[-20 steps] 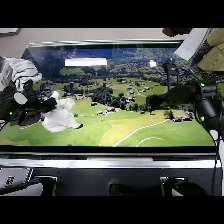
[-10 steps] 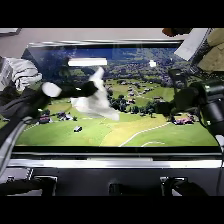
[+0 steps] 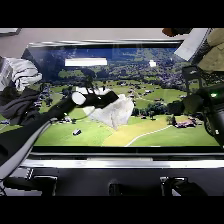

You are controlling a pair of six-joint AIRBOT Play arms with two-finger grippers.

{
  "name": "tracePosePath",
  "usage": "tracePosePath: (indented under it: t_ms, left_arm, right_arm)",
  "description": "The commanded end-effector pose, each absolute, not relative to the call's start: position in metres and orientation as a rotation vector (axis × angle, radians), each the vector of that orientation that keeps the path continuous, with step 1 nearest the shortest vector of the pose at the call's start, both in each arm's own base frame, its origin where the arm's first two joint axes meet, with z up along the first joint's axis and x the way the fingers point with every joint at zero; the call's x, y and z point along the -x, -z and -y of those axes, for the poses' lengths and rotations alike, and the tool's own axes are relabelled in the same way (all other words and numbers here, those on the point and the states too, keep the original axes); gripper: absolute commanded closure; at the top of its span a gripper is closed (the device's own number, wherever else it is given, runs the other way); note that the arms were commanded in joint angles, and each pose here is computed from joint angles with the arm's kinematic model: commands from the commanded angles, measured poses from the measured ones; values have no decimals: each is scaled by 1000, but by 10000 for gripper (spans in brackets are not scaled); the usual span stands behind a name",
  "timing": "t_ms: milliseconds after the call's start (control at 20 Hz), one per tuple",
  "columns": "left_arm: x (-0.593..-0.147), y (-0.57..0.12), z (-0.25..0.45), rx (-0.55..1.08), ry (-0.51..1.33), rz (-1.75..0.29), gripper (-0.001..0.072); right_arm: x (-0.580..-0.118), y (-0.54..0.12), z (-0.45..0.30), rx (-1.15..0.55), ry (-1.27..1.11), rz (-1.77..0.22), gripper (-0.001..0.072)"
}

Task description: Fold the clothes and pants, and hang the long-sleeved shirts on hangers.

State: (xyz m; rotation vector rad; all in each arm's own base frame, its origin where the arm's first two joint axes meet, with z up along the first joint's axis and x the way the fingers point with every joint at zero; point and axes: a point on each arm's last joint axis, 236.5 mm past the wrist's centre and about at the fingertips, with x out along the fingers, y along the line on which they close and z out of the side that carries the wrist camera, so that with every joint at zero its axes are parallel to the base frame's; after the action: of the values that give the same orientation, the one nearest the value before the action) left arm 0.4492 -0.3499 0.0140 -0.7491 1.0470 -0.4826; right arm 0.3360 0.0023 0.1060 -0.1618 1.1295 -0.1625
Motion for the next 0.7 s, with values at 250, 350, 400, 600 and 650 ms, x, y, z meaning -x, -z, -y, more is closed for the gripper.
tracePosePath:
  t_ms: [250,350,400,600,650]
  left_arm:
    - [-486,-87,158,736,415,-970,155]
    - [-488,-87,119,766,364,-969,155]
    - [-490,-85,103,781,338,-965,156]
    - [-496,-83,67,816,273,-938,155]
    - [-497,-82,64,819,267,-937,156]
  right_arm:
    - [-382,-82,-67,-801,-251,-1185,281]
    - [-376,-66,-102,-896,-419,-1255,110]
    - [-367,-46,-121,-870,-456,-1312,97]
    - [-350,10,-202,-736,-529,-1397,98]
    - [-350,21,-218,-725,-523,-1403,98]
